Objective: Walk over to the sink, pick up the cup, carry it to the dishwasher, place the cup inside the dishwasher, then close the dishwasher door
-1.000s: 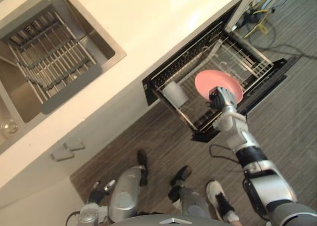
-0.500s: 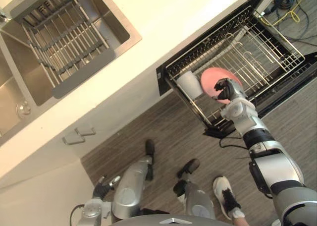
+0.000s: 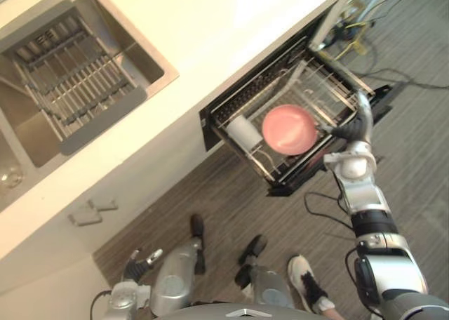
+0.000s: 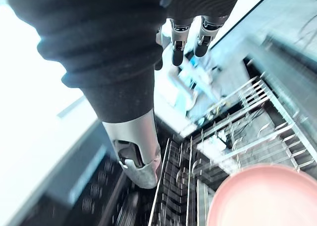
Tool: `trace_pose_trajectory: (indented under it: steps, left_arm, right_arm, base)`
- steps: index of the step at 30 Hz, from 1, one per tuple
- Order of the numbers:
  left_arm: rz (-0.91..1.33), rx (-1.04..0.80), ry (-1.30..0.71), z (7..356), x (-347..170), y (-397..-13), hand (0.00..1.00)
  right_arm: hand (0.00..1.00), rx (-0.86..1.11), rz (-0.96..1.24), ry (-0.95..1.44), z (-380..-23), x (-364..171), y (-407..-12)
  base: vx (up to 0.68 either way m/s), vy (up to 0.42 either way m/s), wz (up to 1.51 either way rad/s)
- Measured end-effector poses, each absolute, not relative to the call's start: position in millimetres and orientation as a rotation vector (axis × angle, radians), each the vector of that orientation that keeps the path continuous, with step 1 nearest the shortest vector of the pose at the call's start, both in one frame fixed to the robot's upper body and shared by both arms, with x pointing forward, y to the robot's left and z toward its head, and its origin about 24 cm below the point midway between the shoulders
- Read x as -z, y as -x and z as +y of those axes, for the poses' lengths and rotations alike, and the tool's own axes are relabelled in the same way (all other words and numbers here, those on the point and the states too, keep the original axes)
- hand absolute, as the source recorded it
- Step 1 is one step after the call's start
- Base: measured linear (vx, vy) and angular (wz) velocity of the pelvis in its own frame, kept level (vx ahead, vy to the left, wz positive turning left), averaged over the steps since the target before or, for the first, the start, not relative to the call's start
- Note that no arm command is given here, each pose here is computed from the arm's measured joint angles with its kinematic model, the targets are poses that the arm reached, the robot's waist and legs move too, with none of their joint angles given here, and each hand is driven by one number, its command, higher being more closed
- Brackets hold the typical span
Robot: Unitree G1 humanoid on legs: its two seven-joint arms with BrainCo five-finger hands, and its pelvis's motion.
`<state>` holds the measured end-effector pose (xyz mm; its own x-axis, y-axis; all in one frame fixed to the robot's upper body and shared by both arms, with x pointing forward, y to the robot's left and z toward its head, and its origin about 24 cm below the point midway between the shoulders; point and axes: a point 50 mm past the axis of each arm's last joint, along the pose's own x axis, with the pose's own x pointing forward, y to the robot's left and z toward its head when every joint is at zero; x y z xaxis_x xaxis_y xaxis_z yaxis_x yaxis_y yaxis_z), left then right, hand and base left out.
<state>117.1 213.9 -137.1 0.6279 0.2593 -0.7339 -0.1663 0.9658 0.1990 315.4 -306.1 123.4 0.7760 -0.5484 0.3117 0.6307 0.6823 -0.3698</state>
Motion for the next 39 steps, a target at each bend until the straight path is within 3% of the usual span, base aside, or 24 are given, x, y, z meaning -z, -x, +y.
trace_pose_trajectory:
  steps: [2,3,8,15,23,32,39]
  left_arm:
    - [0.888,-0.260,-0.115,215,141,-108,0.00]
    - [0.901,-0.277,-0.103,215,143,-104,0.00]
    - [0.979,-0.300,-0.085,210,152,-81,0.00]
    - [0.997,-0.285,-0.073,198,155,-77,0.00]
    - [1.004,-0.262,-0.051,187,156,-75,0.00]
    - [0.985,-0.242,-0.024,180,155,-78,0.00]
    - [0.981,-0.191,-0.007,167,156,-78,0.00]
  right_arm:
    - [0.00,0.797,-0.122,0.292,-335,-105,-292]
    - [1.00,0.863,-0.094,0.171,-348,-93,-280]
    - [1.00,1.027,0.093,-0.279,-374,-28,-233]
    - [1.00,0.809,0.283,-0.526,-338,28,-226]
    - [1.00,0.576,0.157,-0.558,-311,-8,-286]
    - [1.00,0.595,0.174,-0.425,-336,-35,-306]
    - [1.00,0.529,0.106,-0.333,-330,-87,-344]
  base:
    - [-0.04,0.029,-0.12]
    - [-0.06,0.022,-0.24]
    - [-0.08,0.019,-0.11]
    - [-0.06,0.018,-0.01]
    - [0.07,0.042,0.25]
    - [0.06,0.034,0.36]
    - [-0.07,0.015,0.49]
